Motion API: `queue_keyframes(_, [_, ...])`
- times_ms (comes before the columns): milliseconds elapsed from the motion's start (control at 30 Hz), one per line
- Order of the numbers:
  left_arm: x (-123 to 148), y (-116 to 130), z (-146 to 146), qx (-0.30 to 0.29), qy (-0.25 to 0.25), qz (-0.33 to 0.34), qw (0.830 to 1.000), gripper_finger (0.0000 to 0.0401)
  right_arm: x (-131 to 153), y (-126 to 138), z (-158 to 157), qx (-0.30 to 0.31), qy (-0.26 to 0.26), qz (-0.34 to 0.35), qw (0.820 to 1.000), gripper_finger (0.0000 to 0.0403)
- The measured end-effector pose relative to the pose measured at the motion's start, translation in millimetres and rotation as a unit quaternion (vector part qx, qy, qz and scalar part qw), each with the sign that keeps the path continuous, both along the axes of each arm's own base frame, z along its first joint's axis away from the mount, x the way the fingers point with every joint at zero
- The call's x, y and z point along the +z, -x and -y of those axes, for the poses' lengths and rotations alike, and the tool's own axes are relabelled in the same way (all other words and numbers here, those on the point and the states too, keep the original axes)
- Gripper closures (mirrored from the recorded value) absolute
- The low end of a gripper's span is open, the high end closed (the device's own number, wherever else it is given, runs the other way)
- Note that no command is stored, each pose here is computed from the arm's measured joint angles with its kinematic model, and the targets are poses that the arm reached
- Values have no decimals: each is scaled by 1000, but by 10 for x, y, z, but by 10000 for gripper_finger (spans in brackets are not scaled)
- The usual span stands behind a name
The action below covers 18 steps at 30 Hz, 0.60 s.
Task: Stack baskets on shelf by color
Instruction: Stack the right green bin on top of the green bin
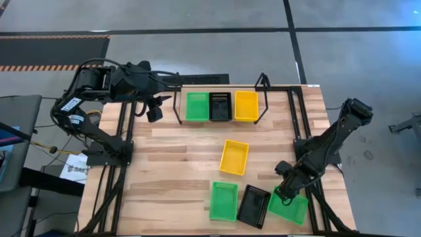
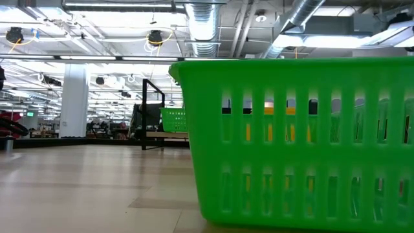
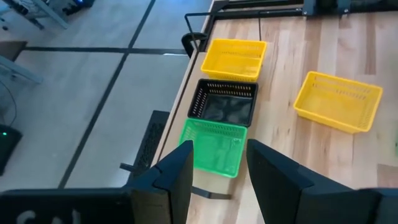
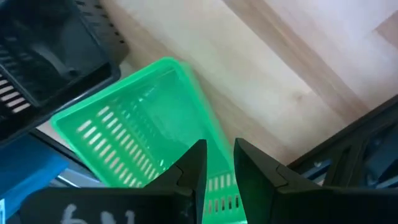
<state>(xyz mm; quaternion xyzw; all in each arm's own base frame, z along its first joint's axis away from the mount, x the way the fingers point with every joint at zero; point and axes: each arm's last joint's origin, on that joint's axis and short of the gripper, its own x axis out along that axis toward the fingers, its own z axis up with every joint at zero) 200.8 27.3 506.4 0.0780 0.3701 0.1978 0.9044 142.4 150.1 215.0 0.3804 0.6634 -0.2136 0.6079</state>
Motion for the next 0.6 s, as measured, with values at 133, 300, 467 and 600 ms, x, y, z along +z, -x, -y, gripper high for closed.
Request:
queue_keyframes(133, [1, 1, -1, 6, 5, 4, 1000, 262, -60, -11, 46, 6, 5, -1, 1000, 299])
queue_keyframes(300, [4, -2, -2, 9, 7, 7, 1000, 262, -106, -75, 76, 31, 2, 31, 999, 289])
queue_keyframes(467, [9, -6, -2, 9, 6, 11, 1000, 262, -82, -208, 86, 19, -25, 74, 997, 320])
queue_keyframes(600, [15, -12, -2, 8, 4, 14, 1000, 262, -88, -247, 139, 4, -21, 71, 997, 316])
